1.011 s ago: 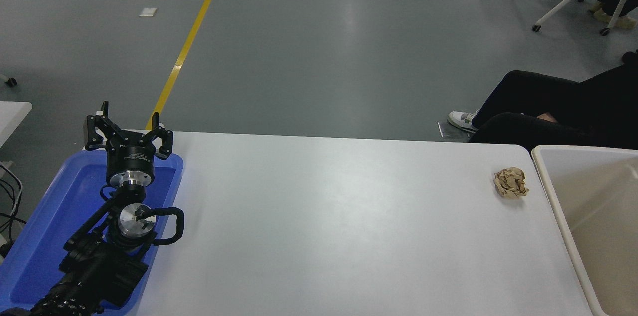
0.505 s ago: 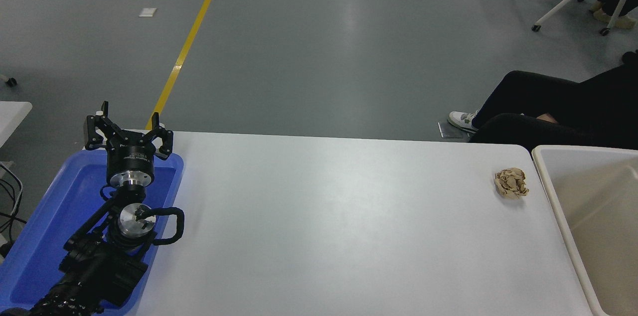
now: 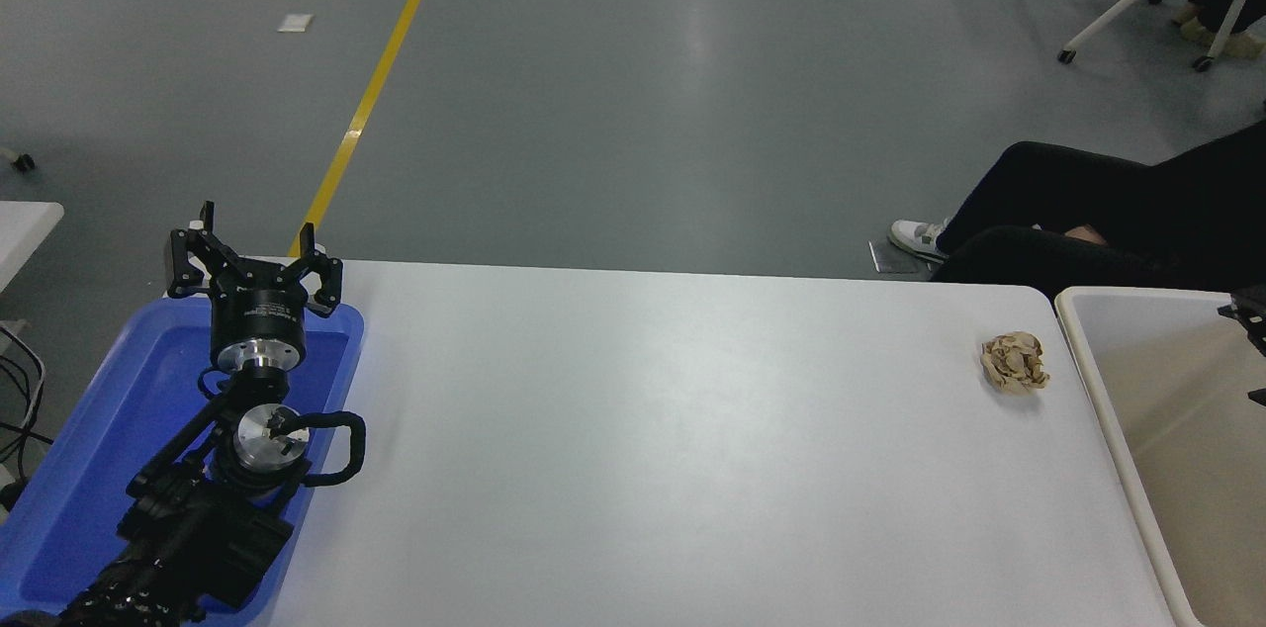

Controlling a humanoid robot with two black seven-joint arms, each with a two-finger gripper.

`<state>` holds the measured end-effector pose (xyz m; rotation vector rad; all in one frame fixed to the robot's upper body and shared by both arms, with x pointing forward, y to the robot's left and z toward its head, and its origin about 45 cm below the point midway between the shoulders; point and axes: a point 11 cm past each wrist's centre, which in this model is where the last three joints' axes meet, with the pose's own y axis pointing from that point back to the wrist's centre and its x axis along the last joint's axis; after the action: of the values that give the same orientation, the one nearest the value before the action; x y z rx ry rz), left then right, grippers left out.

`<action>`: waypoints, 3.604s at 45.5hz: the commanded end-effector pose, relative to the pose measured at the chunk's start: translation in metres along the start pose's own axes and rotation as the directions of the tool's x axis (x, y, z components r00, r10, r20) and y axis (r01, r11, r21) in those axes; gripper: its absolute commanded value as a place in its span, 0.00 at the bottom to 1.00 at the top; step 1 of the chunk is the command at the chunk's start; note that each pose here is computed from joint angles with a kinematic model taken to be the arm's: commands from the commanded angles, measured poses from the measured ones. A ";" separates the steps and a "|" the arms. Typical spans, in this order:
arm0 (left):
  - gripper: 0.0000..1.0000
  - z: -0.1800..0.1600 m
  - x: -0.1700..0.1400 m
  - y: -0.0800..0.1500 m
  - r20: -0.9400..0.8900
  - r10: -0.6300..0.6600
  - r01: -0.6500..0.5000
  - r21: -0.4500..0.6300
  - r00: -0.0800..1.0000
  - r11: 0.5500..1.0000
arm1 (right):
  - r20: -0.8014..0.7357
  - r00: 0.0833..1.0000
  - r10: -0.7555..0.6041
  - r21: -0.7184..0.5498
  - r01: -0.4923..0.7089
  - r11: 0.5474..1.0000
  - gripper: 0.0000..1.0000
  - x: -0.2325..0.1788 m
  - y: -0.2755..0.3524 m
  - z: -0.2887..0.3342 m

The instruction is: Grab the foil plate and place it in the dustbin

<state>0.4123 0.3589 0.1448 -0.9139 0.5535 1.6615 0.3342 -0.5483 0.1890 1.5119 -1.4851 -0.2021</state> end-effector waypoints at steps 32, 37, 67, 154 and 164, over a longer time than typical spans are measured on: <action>0.99 0.000 0.000 0.000 0.000 -0.001 0.001 -0.001 1.000 1.000 | -0.653 0.720 -0.237 -0.057 0.265 0.962 1.00 -0.057 0.095 -0.071; 0.99 0.000 0.000 0.000 0.000 -0.001 0.001 -0.001 1.000 1.000 | -0.736 0.639 -0.224 -0.078 0.248 0.966 1.00 -0.055 0.106 -0.095; 0.99 0.000 0.000 0.000 0.000 0.001 -0.001 0.001 1.000 1.000 | -0.861 0.314 -0.399 -0.273 0.374 0.886 1.00 -0.120 0.161 -0.165; 0.99 0.000 0.000 0.000 0.000 0.001 -0.001 0.000 1.000 1.000 | -0.783 0.375 -0.497 -0.271 0.513 0.815 1.00 -0.193 0.209 -0.245; 0.99 0.000 0.000 0.000 -0.001 0.000 0.000 0.000 1.000 1.000 | -0.782 0.355 -0.513 -0.289 0.523 0.802 1.00 -0.188 0.216 -0.245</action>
<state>0.4127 0.3587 0.1451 -0.9151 0.5543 1.6612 0.3156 -0.2193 0.3687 1.6879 -0.2016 0.1770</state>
